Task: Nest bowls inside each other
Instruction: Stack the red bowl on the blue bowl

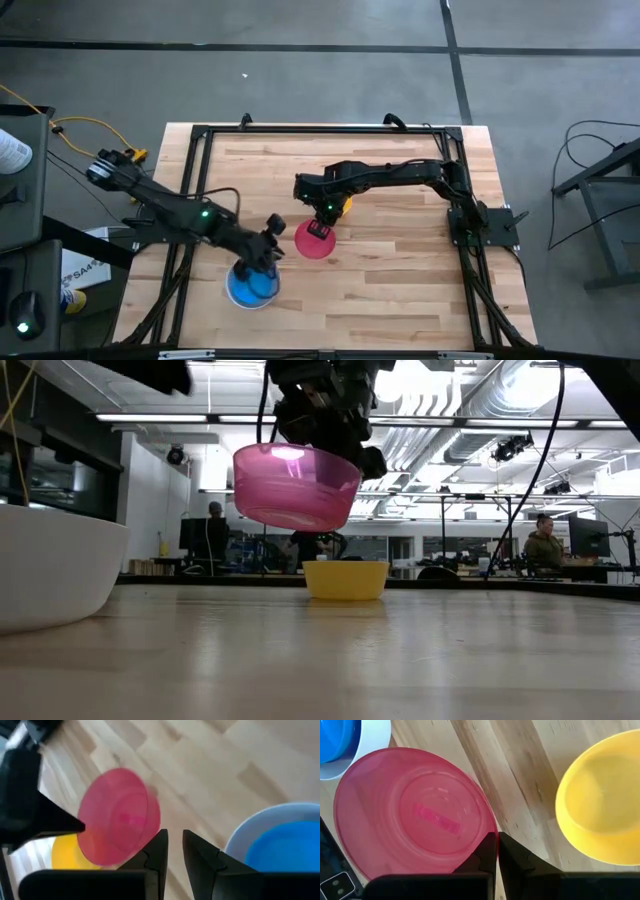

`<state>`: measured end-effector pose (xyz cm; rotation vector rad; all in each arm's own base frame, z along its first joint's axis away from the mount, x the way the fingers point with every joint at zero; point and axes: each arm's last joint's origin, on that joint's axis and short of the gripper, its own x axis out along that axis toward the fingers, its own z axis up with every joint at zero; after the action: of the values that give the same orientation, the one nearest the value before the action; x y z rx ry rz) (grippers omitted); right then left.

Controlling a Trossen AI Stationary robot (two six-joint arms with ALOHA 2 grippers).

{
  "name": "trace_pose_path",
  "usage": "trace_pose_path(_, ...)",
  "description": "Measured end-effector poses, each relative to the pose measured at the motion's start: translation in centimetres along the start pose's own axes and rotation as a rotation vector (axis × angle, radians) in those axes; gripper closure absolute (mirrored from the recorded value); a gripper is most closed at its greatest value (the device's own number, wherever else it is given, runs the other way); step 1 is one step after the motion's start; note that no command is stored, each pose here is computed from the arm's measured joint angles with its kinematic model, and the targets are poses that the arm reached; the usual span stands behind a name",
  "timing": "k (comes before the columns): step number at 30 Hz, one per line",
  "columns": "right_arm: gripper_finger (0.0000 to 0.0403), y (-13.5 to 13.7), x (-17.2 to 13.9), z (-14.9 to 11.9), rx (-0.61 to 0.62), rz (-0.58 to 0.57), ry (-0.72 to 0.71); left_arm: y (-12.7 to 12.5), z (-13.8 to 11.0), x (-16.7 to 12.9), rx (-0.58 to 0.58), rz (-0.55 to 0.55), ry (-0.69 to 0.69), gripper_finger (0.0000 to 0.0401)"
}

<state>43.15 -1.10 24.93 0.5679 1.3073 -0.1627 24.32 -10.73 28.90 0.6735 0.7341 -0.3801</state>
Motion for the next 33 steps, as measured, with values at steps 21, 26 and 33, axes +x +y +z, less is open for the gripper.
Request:
trace_pose_path(21,0.04,0.3,0.1,-0.1,-0.017,0.005,-0.001,1.2,0.7,2.3,0.184,-0.061,0.008,0.0343)
trace_pose_path(26,0.04,0.5,0.1,-0.2,-0.021,0.01,0.002,2.3,-0.1,3.5,0.154,-0.05,0.051,0.0343)
trace_pose_path(33,0.04,0.8,0.2,-0.4,-0.029,0.012,0.004,3.4,0.4,3.0,0.15,-0.087,-0.008,0.0343)
